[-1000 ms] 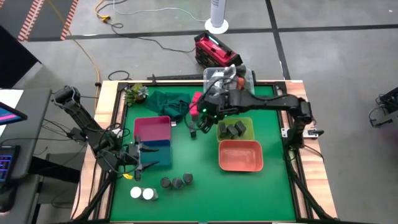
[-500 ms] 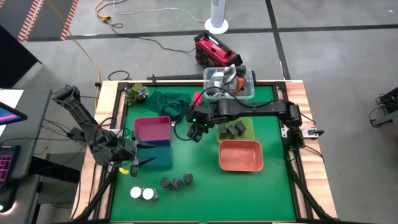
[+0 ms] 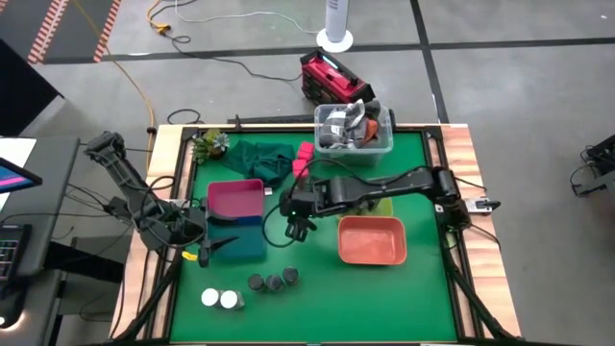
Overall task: Sort spices by type
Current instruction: Put the black spice can into the yellow bin
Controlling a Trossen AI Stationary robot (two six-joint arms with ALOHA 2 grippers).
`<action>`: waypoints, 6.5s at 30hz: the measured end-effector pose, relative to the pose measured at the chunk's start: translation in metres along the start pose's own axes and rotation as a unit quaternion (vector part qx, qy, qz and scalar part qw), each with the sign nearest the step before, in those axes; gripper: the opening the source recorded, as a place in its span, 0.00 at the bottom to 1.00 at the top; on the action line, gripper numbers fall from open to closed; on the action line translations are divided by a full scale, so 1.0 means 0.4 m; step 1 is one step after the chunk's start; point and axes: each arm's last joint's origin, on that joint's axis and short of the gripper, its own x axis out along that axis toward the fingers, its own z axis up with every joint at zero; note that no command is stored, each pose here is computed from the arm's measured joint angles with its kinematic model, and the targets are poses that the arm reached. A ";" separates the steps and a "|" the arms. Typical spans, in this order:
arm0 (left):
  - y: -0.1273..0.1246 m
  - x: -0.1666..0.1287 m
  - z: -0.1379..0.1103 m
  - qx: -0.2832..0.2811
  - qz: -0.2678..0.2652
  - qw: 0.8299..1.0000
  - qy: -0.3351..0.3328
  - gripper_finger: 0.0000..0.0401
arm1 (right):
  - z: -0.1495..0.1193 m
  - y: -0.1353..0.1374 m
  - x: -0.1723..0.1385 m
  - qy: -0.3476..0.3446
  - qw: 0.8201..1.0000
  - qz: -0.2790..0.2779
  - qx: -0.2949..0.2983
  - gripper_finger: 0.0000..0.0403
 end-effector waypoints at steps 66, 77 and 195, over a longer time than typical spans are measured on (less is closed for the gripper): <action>-0.110 0.095 0.045 0.130 0.149 0.978 0.068 0.46 | -0.027 -0.107 0.081 0.070 0.984 -0.093 0.134 0.99; -0.131 0.115 0.001 0.140 0.144 0.975 0.097 0.46 | -0.047 -0.074 0.060 0.065 0.976 -0.155 0.139 0.95; -0.085 0.055 -0.017 0.065 -0.172 0.982 -0.040 0.46 | -0.107 -0.136 0.327 0.187 0.964 -0.075 0.175 0.64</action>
